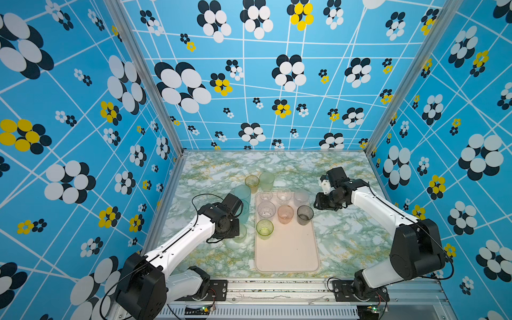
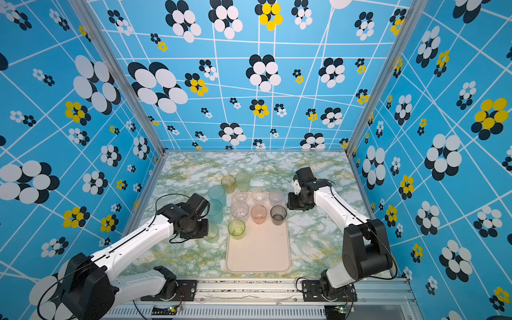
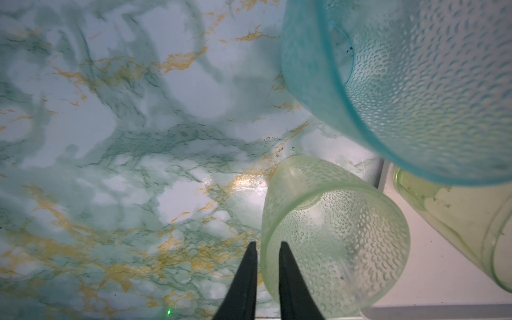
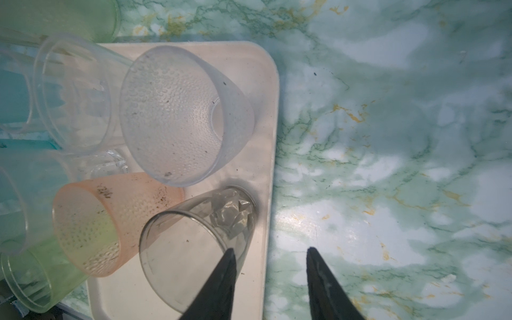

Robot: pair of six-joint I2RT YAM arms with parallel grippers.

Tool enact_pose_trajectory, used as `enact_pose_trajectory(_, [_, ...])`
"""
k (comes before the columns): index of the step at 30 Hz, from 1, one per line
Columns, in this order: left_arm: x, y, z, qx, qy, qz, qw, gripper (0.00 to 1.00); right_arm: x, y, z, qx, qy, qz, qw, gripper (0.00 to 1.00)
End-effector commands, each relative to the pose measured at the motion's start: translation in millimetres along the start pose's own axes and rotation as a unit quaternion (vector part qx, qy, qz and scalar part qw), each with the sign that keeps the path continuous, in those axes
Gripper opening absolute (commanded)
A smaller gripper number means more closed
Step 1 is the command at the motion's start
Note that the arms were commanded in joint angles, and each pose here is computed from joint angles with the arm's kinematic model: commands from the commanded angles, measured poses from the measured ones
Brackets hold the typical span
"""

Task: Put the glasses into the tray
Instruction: 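Close the left gripper on the rim of the frosted tumbler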

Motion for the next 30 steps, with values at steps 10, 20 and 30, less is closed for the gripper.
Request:
enact_pose_trajectory(10, [0, 2, -6, 0.009, 0.017, -0.012, 1.0, 0.11, 1, -1, -4, 0.0, 0.005, 0.008, 1.0, 0.44])
enact_pose_trajectory(20, [-2, 1, 7, 0.008, 0.017, -0.023, 1.0, 0.07, 0, -1, -2, 0.0, 0.003, 0.008, 1.0, 0.44])
enact_pose_trajectory(30, [-12, -4, 31, 0.012, 0.008, -0.052, 0.999, 0.07, -2, -2, -2, -0.003, 0.003, 0.009, 1.0, 0.44])
Point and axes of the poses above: each gripper's point midway between its finger pads, its own z axis back along the fingers, its own y axis along the line the jaws close on, x = y × z, the point moved 2 cm from there along z, back along the fingers, and after that the axes turned 2 degrees about z, right-handed, at the moved point
